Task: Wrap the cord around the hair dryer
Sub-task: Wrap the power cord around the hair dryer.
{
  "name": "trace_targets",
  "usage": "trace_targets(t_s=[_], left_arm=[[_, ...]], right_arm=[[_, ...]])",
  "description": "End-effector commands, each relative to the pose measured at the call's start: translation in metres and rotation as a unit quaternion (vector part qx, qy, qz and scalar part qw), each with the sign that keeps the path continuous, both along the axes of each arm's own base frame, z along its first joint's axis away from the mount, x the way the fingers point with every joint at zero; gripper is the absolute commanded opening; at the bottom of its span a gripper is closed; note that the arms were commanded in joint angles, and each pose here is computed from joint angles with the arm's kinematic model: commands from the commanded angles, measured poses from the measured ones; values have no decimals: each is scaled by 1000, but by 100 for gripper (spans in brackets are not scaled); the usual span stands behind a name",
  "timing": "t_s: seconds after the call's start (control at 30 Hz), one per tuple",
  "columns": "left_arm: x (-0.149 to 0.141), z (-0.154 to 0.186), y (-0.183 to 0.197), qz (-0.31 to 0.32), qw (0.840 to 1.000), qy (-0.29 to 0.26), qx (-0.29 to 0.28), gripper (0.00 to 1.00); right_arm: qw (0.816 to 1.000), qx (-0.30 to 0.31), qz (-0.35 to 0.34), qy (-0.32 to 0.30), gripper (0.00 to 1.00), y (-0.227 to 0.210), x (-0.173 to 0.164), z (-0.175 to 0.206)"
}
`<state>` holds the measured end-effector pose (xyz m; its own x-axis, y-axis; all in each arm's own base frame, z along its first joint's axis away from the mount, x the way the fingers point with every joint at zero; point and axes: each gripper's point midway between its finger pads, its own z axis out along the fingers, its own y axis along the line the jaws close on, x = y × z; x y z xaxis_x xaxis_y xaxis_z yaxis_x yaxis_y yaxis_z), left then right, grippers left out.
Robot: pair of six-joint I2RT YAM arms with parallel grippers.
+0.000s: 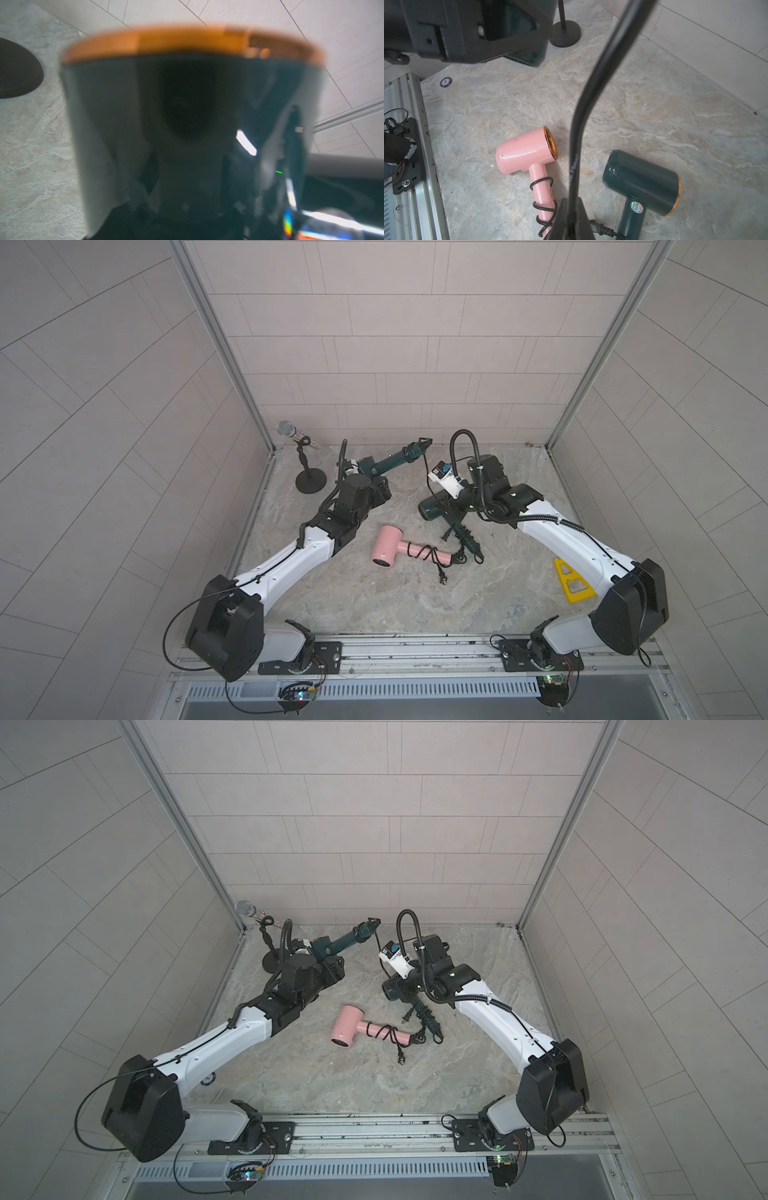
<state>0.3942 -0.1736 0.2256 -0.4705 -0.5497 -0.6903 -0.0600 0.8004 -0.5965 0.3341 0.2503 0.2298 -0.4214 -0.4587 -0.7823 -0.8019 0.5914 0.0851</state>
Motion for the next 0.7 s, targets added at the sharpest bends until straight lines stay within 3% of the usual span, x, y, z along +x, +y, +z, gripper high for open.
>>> trace_targets(t_s=[0.0,0.17,0.3,0.33,0.43,0.57,0.67], left_arm=[[19,45,0,22,992,-52,-110,0],[24,43,-10,-2,984,-43,-171,0],[33,45,-14,-22,961,-48,-272,0],[33,46,-15,-26,961,-50,-272,0],[27,45,-9,-19,980,-29,-195,0],[21,43,22,44,993,-23,-107,0],[11,43,53,116,993,-21,28,0]], right_arm=[[999,-20,10,39,0,8,-13,-27],[999,-27,5,42,0,8,-14,-33],[998,-44,12,47,0,13,-19,-39],[997,-55,10,48,0,12,-19,-43],[996,-71,6,50,0,11,-17,-47],[995,-90,14,42,0,17,-23,-42],[991,-128,37,33,0,26,-36,-36]])
